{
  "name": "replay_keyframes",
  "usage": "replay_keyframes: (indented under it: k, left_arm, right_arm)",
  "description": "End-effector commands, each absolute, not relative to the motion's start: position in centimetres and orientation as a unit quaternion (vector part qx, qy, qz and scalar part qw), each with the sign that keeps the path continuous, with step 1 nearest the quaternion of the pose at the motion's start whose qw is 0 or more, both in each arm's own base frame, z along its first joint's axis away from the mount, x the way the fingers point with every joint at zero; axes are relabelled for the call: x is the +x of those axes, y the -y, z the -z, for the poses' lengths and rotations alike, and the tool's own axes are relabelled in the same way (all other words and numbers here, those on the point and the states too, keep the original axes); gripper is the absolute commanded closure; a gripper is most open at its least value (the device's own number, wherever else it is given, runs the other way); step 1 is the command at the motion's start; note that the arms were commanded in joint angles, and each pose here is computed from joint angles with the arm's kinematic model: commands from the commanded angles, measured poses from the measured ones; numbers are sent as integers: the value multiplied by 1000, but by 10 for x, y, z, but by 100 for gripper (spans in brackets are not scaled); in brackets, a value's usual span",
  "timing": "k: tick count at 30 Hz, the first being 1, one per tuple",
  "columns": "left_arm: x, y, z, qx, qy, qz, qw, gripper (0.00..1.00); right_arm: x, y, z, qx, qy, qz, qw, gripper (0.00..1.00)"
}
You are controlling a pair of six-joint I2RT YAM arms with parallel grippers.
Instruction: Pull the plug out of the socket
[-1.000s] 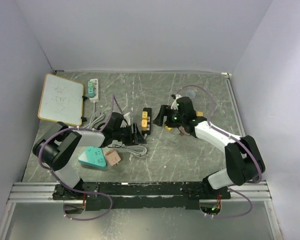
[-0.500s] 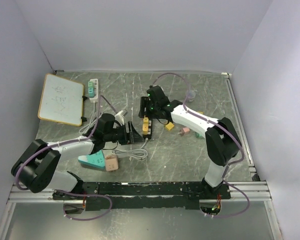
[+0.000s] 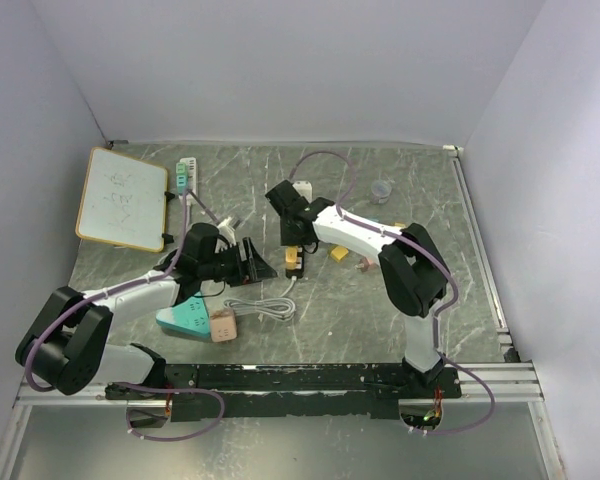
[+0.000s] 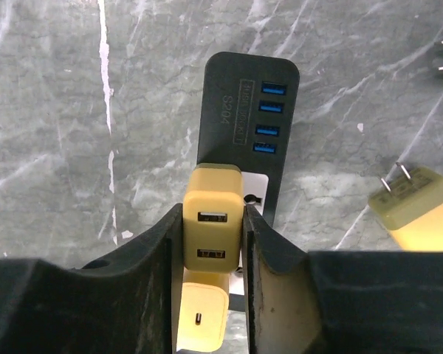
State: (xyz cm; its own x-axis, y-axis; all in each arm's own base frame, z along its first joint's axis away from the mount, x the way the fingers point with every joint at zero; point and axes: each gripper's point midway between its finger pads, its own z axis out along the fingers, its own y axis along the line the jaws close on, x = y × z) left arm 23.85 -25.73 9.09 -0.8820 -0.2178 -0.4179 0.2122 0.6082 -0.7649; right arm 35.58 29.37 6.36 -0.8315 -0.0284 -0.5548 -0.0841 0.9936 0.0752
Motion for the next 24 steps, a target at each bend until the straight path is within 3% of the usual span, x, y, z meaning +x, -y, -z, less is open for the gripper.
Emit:
replay_keyframes:
  k: [1,5,7,18,21,24]
  left_arm:
    - [253,251,-104,-3,-860,437,264,24]
    - [262,239,-108,-16,-858,437,269,25]
    - [268,233,-111,-26,-855,442,270,24]
    - [304,246,-104,-81,-828,504,232,27]
    - [311,253,-95,-85,-828,507,225,36]
    - [323,251,-83,-83,-856,450,242,42]
  right_arm:
    - [358,-294,-73,-25,-950,-51,307,78]
    - [343,-307,-84,-61,-937,-132,318,96]
    - [333,-310,-88,-82,-928,-167,324,100]
    - [297,-328,-94,-121,-894,-298,311,100]
    - [289,-322,-78,-120,-904,-289,292,100]
    - [290,-322,-76,-121,-905,-285,290,100]
